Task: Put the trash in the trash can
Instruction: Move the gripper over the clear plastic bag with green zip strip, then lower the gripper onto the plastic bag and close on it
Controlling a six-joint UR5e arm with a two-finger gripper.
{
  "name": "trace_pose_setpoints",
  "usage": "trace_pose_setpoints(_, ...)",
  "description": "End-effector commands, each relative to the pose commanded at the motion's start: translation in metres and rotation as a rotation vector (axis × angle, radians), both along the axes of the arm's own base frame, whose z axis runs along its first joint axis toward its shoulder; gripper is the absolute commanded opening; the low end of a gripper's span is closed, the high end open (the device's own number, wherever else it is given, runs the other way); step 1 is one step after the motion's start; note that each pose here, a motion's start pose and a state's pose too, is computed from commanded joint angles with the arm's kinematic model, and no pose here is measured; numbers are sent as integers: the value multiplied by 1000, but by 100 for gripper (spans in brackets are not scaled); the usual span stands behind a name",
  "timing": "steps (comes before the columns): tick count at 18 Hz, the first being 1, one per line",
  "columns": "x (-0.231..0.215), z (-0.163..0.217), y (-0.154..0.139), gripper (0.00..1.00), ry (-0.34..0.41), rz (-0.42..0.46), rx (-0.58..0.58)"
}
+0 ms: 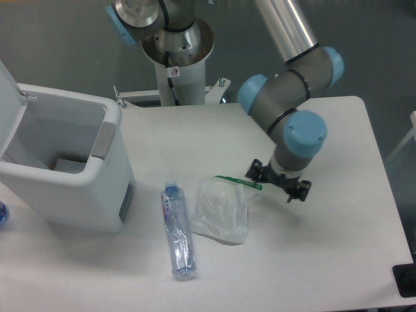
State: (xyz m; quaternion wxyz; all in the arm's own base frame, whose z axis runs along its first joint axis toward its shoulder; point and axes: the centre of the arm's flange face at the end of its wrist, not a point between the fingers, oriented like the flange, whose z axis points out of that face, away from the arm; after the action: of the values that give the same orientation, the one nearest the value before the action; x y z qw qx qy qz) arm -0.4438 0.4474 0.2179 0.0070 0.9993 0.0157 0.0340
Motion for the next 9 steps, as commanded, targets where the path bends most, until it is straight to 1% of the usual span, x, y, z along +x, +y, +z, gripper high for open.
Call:
trace_pose_setpoints(4,25,-11,12,100,-21,9,-18)
trace_pose_setpoints(6,32,-17,13,100,-31,18,-31)
trace_pose_setpoints(9,44,-26,13,100,-49,8,-40)
